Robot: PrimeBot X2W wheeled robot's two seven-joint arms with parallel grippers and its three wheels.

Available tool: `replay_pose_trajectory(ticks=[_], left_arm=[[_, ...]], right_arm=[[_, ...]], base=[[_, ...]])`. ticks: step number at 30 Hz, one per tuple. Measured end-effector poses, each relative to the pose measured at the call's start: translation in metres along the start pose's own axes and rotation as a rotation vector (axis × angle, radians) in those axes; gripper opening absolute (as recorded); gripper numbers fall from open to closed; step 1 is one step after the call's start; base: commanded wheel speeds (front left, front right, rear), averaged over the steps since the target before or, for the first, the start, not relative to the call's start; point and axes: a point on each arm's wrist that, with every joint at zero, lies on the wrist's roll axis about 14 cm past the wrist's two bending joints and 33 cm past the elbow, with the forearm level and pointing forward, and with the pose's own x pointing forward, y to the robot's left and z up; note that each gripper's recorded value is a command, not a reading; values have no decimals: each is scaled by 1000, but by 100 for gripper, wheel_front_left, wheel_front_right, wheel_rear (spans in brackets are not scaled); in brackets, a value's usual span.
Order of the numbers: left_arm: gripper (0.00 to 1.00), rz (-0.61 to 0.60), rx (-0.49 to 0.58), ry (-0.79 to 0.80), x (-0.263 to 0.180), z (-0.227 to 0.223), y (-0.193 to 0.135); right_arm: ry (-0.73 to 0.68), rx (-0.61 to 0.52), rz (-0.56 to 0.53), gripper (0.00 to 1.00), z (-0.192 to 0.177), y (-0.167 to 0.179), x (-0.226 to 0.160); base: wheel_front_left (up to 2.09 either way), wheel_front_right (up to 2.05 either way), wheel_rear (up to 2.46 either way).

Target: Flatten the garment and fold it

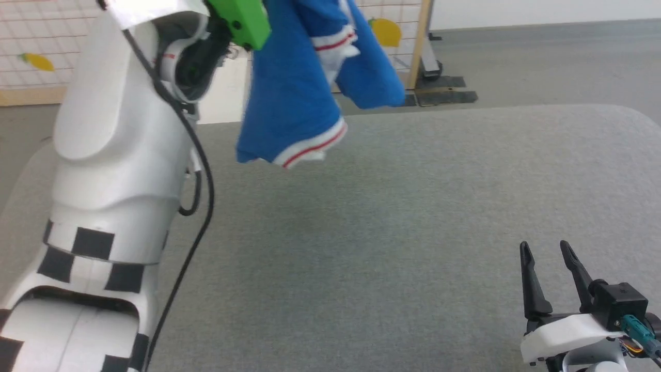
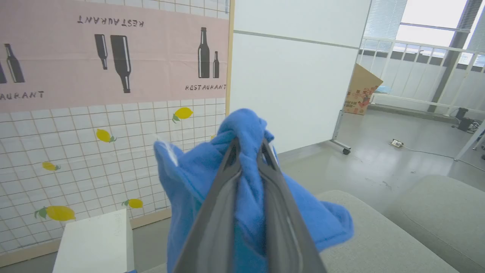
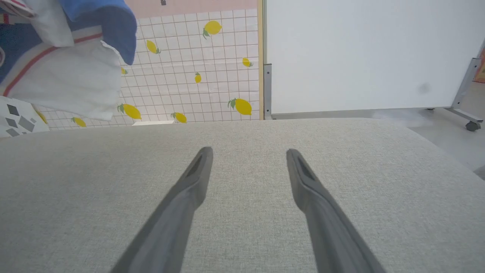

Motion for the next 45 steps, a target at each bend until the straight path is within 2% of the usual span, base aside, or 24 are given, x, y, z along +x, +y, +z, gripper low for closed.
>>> replay_pose_trajectory(ticks=[4,10,17,22,26,30,31,32,37,45], left_arm=[[0,-77,-27,79,13,-33,-28],[0,-99,-103,296,6,-130,-35],[0,-107,-194,590,-35,-252,-52],[0,-140,-262,881,-87,-333,-77],[0,-159,-275,1057,-123,-369,-88],[0,-162,-299,1080,-129,-372,-90],[36,-158,-307,1075,-128,-371,-89],[100,-153,-307,1071,-128,-369,-87],[100,-129,-329,963,-108,-342,-77],[100,-19,-395,621,-70,-254,-38]], right_arm=[[9,-6,-37,100,-2,-12,-5],[36,-13,-62,100,-10,-20,-6],[71,-18,-67,100,-21,-22,-3],[81,-14,-61,100,-25,-20,2],[88,-8,-63,100,-28,-20,3],[93,-1,-60,100,-29,-19,3],[94,0,-58,100,-30,-18,4],[93,4,-55,100,-30,-16,4],[83,10,-41,100,-27,-12,5],[51,18,-7,100,-17,-1,3]], base=[[0,0,0],[0,0,0],[0,0,0],[0,0,0],[0,0,0],[0,0,0],[0,0,0],[0,0,0],[0,0,0],[0,0,0]])
